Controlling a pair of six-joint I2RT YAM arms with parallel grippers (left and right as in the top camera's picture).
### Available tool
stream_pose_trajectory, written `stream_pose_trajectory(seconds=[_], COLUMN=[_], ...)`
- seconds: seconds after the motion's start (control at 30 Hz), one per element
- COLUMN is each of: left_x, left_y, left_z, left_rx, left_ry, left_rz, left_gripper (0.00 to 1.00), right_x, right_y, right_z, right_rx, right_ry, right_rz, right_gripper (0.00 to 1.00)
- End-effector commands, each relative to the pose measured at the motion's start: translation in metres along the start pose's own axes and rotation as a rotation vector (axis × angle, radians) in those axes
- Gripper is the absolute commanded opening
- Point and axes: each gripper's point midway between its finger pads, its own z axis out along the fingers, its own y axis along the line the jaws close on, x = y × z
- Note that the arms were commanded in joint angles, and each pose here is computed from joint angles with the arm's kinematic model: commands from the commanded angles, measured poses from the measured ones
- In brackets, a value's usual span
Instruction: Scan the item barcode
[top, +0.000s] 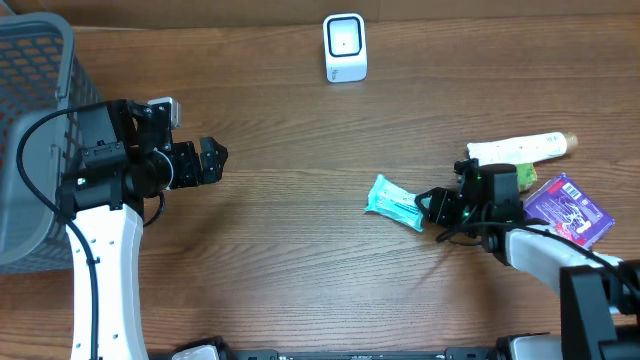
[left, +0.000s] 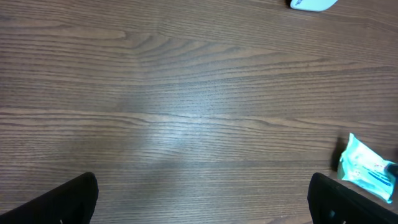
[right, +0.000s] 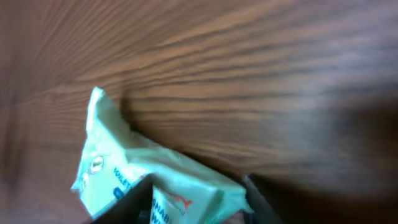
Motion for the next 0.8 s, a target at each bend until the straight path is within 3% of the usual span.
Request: stream_pose_trajectory(seconds=[0.0, 0.17, 0.53, 0.77], left_x=[-0.005, -0.005, -0.005, -0.005], left_y=[-0.005, -0.005, -0.005, -0.005], left_z=[-0.004, -0.004, -0.004, -0.004], left_rx=[0.017, 0.017, 0.017, 0.017], left_ry=[-0.016, -0.016, -0.016, -0.016], left_rz=[0.018, 0.018, 0.018, 0.018], left_gripper=[0.99, 1.00, 1.00, 1.00], right_x=[0.021, 0.013, -0.020, -0.052], right_y=[-0.012, -0.002, 0.030, 0.067], right_z=[0.010, 0.010, -0.019, -0.044], right_rx=[0.029, -0.011, 0.056, 0.345], right_ry=[0.053, 0.048, 0.156, 0.120], right_rz=[-0.048, -0.059, -0.029, -0.212], right_gripper=[0.18, 0.04, 0.04, 0.04])
